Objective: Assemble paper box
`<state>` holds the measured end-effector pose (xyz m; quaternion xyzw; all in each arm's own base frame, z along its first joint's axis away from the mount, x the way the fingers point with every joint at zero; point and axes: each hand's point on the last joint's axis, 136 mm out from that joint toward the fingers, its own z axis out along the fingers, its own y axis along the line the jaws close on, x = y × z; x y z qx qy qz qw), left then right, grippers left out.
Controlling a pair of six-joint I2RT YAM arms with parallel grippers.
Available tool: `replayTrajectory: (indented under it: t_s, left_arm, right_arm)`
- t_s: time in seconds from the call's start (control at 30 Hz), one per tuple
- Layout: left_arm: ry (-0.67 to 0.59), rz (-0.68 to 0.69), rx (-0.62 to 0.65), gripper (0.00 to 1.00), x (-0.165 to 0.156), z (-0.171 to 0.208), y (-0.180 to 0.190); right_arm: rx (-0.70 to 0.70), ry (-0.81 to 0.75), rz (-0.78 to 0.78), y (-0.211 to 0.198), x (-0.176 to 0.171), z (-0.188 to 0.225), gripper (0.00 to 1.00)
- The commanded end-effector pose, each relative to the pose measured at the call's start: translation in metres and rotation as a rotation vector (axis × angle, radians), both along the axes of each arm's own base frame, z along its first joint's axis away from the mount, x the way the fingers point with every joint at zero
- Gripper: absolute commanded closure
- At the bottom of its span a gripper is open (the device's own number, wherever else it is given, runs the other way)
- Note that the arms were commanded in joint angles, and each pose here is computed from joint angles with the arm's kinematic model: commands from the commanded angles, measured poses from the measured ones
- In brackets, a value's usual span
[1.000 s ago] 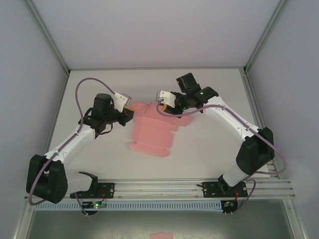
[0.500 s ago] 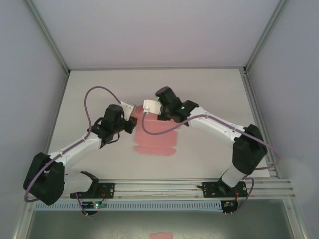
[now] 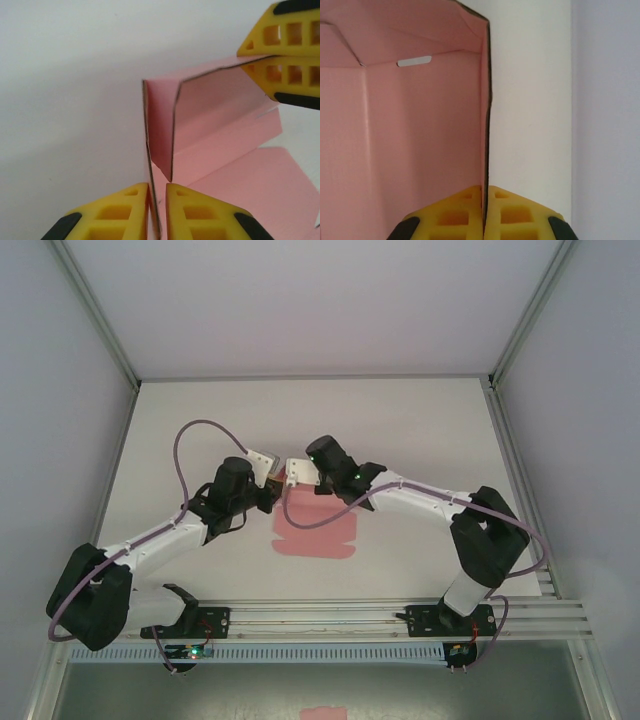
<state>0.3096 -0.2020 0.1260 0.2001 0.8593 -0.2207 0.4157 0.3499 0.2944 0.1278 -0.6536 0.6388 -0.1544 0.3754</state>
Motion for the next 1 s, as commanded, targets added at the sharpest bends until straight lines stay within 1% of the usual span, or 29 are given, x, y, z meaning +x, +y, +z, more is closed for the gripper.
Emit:
replayTrajectory:
  t_s: [0.0, 0.1, 0.17, 0.23, 0.3, 0.43, 0.57, 0.67, 0.77, 0.9, 0.97]
  left_arm:
    - [-0.001, -0.009, -0.040, 0.83, -0.005, -0.007, -0.009]
    - [0.016, 0.001, -0.059, 0.83, -0.008, -0.016, -0.008]
    - [0.022, -0.012, -0.072, 0.83, -0.012, -0.018, -0.011]
    - [-0.003, -0.046, -0.091, 0.84, -0.015, -0.015, -0.017]
    - [-0.049, -0.063, -0.079, 0.85, -0.010, -0.004, -0.020]
    - [-0.101, -0.036, -0.023, 0.88, 0.011, 0.011, -0.020]
    - [-0.147, 0.027, 0.018, 0.90, 0.031, 0.013, -0.014]
    - [-0.140, 0.042, 0.033, 0.92, 0.035, 0.006, -0.012]
    - [-0.102, 0.062, 0.038, 0.93, 0.033, -0.014, -0.009]
    - [-0.085, 0.071, -0.021, 0.93, 0.021, -0.031, -0.008]
    - [-0.074, 0.079, -0.026, 0.93, 0.015, -0.036, -0.007]
  right_arm:
    - [-0.020, -0.030, 0.046, 0.000, 0.000, -0.014, 1.00]
    - [-0.070, -0.114, 0.081, 0.001, -0.002, -0.024, 1.00]
    - [-0.068, -0.179, 0.095, 0.006, -0.003, -0.022, 1.00]
    - [-0.057, -0.221, 0.098, 0.008, 0.000, -0.016, 1.00]
    - [-0.050, -0.277, 0.089, 0.010, 0.010, -0.002, 1.00]
    - [-0.026, -0.419, 0.081, 0.016, 0.031, 0.032, 1.00]
    - [-0.034, -0.459, 0.091, 0.018, 0.038, 0.038, 1.00]
    - [-0.019, -0.480, 0.113, 0.015, 0.032, 0.028, 1.00]
    - [-0.031, -0.421, 0.129, 0.007, 0.016, 0.000, 1.00]
    - [-0.048, -0.380, 0.152, 0.002, -0.010, -0.033, 1.00]
    - [-0.098, -0.350, 0.132, -0.003, -0.020, -0.052, 1.00]
